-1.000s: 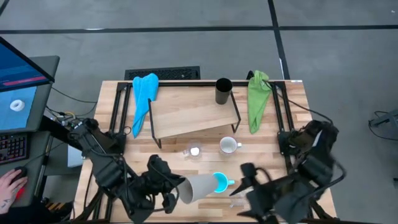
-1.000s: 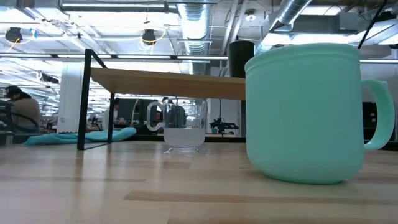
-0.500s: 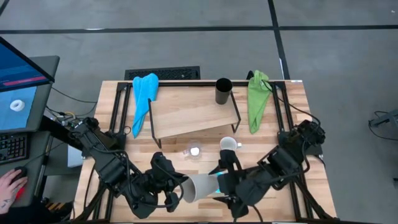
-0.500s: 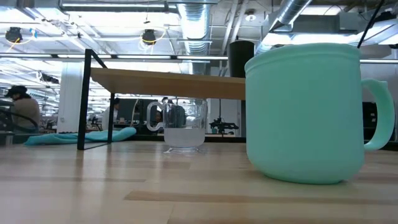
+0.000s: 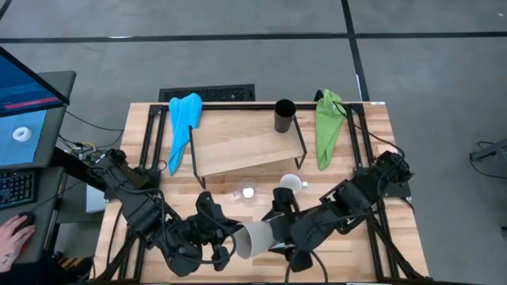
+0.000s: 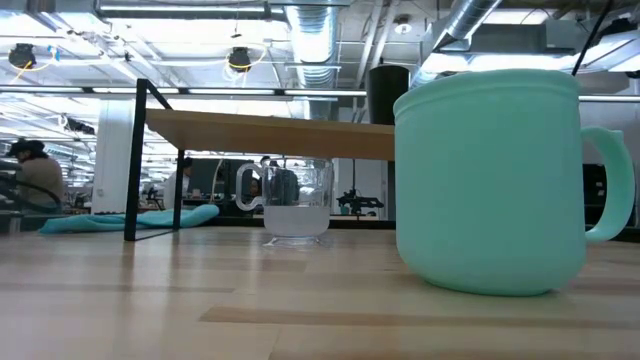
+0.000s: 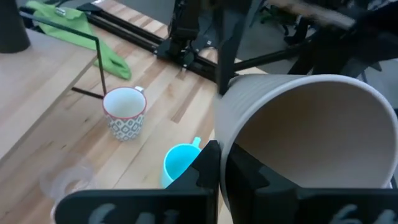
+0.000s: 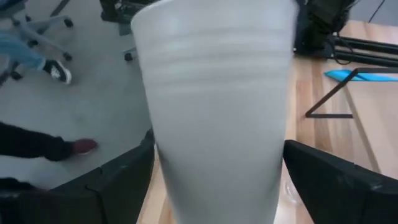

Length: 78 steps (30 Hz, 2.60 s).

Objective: Stack small to large cups/mugs on shelf
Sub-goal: Put the gray cup on the shelf

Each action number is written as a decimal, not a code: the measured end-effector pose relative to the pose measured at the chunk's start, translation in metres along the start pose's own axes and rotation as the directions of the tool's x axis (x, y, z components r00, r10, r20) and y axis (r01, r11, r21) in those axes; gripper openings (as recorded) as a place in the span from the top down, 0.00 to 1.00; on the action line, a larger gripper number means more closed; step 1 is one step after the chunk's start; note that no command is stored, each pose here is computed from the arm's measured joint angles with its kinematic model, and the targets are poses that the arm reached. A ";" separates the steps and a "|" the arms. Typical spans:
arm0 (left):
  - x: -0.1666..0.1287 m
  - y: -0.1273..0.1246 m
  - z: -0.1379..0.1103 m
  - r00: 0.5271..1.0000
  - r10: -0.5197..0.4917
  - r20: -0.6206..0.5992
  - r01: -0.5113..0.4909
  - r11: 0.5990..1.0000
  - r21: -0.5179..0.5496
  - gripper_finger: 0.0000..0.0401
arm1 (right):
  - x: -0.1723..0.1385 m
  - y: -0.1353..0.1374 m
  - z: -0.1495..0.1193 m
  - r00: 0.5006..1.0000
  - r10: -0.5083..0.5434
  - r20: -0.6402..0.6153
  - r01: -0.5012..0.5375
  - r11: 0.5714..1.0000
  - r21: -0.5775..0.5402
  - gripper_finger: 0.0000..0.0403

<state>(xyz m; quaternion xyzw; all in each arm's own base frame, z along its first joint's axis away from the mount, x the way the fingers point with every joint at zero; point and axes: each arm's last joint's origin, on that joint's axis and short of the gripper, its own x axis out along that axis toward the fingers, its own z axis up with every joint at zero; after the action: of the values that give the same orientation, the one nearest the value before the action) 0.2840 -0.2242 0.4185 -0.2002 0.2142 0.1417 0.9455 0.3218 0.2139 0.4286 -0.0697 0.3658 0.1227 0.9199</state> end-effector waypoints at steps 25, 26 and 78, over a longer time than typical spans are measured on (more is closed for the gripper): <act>0.006 -0.001 0.011 0.998 -0.008 0.069 0.005 0.999 0.046 1.00 | 0.018 -0.005 0.004 0.999 0.047 -0.001 -0.047 0.997 0.068 0.12; 0.006 -0.001 0.011 0.998 -0.009 0.068 0.006 0.999 0.046 1.00 | 0.018 -0.005 0.004 0.999 0.047 -0.001 -0.047 0.997 0.068 0.14; -0.075 0.033 0.055 0.978 -0.102 0.180 0.096 0.995 0.039 0.82 | -0.061 0.030 0.018 0.715 -0.579 0.391 0.662 0.383 -0.645 0.18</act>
<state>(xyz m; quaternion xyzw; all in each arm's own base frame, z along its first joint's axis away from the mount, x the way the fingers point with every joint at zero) 0.2263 -0.1844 0.4879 -0.1827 0.1191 0.1089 0.9698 0.2820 0.2359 0.4826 -0.5665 0.1809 -0.0882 0.7991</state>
